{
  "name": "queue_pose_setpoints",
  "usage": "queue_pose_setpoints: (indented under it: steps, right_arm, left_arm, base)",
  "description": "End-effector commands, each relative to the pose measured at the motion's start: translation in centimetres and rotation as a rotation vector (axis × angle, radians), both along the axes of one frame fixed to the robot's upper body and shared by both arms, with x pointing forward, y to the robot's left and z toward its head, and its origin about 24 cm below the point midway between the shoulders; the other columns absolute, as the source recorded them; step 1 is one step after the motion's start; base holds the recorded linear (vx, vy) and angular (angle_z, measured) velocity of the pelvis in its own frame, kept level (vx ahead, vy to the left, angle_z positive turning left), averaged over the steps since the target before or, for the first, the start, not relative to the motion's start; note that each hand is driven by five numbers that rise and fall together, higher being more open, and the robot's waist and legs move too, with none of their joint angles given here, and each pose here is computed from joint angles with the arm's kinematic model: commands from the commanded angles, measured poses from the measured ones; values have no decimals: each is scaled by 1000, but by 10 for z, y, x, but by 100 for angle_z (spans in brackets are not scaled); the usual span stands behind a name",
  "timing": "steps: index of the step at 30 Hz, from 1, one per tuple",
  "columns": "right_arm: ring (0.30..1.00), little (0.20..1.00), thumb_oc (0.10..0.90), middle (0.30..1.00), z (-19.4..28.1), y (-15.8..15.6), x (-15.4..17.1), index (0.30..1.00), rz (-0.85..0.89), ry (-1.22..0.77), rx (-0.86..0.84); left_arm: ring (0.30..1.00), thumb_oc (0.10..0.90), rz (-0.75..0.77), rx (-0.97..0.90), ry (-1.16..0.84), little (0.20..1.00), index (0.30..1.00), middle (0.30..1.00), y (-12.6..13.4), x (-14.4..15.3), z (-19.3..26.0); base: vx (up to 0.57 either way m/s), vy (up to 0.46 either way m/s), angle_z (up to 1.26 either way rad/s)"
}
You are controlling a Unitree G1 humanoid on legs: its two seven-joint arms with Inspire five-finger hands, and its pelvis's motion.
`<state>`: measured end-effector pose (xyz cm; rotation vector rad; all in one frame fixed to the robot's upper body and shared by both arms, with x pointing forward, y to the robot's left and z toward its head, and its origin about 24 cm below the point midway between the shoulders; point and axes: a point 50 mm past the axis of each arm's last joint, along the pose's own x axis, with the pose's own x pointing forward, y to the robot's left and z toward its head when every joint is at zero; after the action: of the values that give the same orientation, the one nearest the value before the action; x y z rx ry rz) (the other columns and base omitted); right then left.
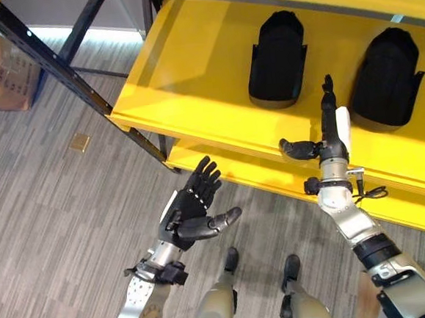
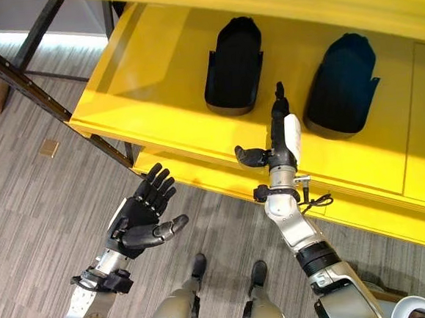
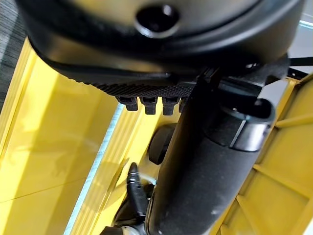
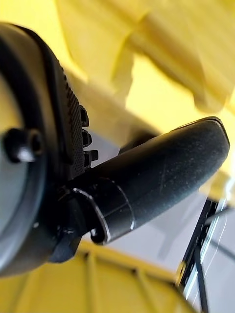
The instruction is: Move parts from the plastic box to the shelf.
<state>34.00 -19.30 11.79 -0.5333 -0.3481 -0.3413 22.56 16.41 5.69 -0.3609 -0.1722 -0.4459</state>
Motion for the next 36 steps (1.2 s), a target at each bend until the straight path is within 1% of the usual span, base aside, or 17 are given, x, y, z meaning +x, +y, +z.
queue_pose_setpoints:
  steps: [1, 13, 25, 36]
  right_arm:
    - [1000, 1000, 900, 1000, 71, 6, 11, 1000, 24, -286, -16]
    - [1000, 1000, 900, 1000, 62, -20, 18, 1000, -72, -215, -58]
    - [1000, 1000, 900, 1000, 59, -30, 17, 1000, -145, -209, -22]
    - [1000, 1000, 900, 1000, 56, -31, 16, 1000, -173, -205, 1]
  left_arm:
    - [1000, 900, -33, -38, -217, 1000, 1000, 1000, 0, 0, 41]
    - [1000, 900, -39, -33, -207, 1000, 1000, 1000, 1, -2, 38]
    - [1000, 900, -43, -29, -213, 1000, 1000, 1000, 1, -2, 38]
    - [1000, 900, -47, -35, -216, 1000, 1000, 1000, -1, -1, 39]
  base:
    - [0, 0, 0]
    - [11, -7, 2]
    - [0, 0, 0]
    - [0, 0, 0]
